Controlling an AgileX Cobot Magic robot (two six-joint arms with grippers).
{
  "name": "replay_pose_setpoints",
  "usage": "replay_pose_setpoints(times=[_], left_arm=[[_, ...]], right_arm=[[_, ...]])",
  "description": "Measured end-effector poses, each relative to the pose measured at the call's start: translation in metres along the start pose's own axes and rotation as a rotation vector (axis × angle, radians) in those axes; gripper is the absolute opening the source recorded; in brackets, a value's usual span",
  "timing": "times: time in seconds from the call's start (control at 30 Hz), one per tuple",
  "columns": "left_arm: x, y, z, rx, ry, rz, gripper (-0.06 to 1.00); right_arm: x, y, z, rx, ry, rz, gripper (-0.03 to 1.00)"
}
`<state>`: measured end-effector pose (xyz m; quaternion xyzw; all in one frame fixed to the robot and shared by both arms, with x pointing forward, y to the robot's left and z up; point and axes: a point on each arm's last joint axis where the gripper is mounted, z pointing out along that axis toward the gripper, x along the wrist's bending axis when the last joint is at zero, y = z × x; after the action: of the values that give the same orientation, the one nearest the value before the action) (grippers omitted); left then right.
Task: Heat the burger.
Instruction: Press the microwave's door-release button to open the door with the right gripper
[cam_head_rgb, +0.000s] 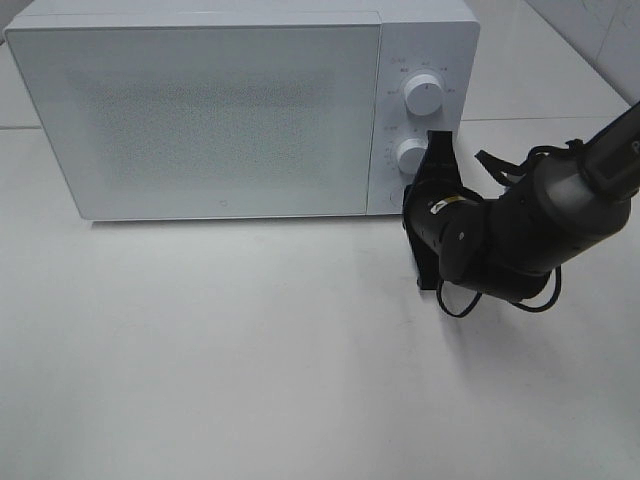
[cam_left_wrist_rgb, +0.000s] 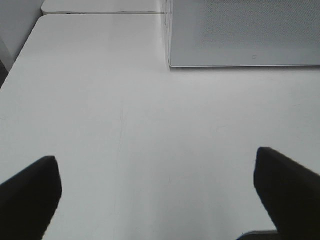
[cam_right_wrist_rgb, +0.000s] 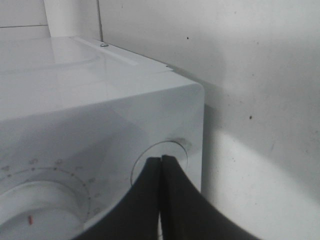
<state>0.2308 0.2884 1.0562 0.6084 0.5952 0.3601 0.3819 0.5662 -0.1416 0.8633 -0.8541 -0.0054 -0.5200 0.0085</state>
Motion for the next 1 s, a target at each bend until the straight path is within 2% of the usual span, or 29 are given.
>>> replay_pose_setpoints(times=[0.47, 1.0], left_arm=[[0.0, 0.0, 0.0, 0.0, 0.0, 0.0, 0.99], [0.0, 0.0, 0.0, 0.0, 0.0, 0.0, 0.99]], right_arm=[[0.006, -0.002, 0.008, 0.003, -0.003, 0.014, 0.0], [0.002, -0.008, 0.022, 0.006, -0.025, 0.016, 0.0]])
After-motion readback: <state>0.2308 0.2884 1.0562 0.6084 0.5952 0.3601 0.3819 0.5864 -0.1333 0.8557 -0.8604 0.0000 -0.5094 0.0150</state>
